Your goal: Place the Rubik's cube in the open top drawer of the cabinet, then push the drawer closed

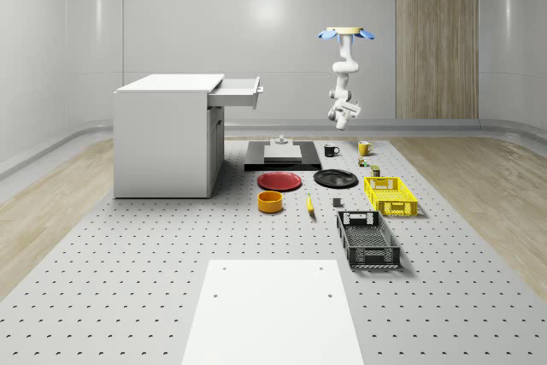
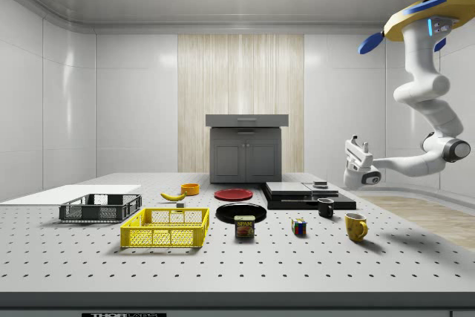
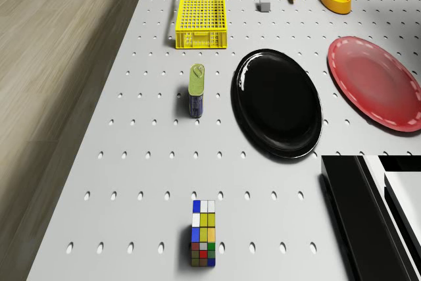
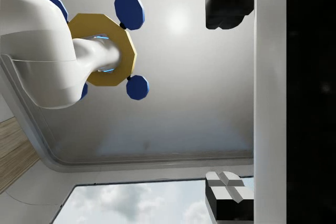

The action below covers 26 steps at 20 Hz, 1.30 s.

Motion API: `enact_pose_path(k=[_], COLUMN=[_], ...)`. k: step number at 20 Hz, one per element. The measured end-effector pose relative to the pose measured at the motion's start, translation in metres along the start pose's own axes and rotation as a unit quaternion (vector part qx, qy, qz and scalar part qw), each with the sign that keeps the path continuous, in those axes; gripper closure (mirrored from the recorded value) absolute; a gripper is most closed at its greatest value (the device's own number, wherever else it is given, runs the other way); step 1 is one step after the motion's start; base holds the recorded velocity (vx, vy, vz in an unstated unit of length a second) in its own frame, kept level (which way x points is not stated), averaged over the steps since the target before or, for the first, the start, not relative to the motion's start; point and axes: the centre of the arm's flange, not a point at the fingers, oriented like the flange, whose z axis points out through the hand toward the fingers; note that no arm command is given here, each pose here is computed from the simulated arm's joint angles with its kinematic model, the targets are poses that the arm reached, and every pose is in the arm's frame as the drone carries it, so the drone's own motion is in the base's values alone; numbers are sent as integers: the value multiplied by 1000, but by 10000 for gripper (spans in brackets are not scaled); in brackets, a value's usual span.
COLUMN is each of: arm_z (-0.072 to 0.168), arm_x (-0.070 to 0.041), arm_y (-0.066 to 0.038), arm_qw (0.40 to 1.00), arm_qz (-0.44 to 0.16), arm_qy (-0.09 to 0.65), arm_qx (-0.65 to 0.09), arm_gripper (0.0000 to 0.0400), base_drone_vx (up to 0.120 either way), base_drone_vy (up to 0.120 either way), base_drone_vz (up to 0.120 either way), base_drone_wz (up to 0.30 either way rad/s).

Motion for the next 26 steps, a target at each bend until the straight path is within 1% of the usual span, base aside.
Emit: enact_pose_path(k=[3, 5, 6, 8, 10, 11, 13, 15, 17, 19, 21, 26], arm_z=[5, 17, 26, 53, 85, 101, 129, 149, 162, 171, 177, 184], arm_x=[-21, -39, -48, -63, -71, -72, -69, -63, -57, -52, -48, -42], arm_y=[-21, -38, -46, -60, -68, -68, -65, -58, -52, -46, -42, -35], arm_qw=[989, 959, 934, 860, 760, 705, 598, 505, 432, 378, 339, 284], arm_qz=[-3, -6, -8, -11, -13, -15, -17, -18, -20, -21, -22, -24], arm_qy=[107, 201, 253, 361, 459, 501, 566, 609, 637, 654, 665, 678], arm_qx=[-106, -200, -252, -360, -460, -502, -567, -611, -638, -655, -666, -678], arm_gripper=[0, 0, 0, 0, 0, 0, 0, 0, 0, 0, 0, 0], base_drone_vx=[120, 120, 120, 120, 120, 120, 120, 120, 120, 120, 120, 120], base_drone_vy=[0, 0, 0, 0, 0, 0, 0, 0, 0, 0, 0, 0], base_drone_vz=[-120, -100, -120, -120, -120, -120, -120, -120, -120, -120, -120, -120], base_drone_wz=[0, 0, 0, 0, 0, 0, 0, 0, 0, 0, 0, 0])
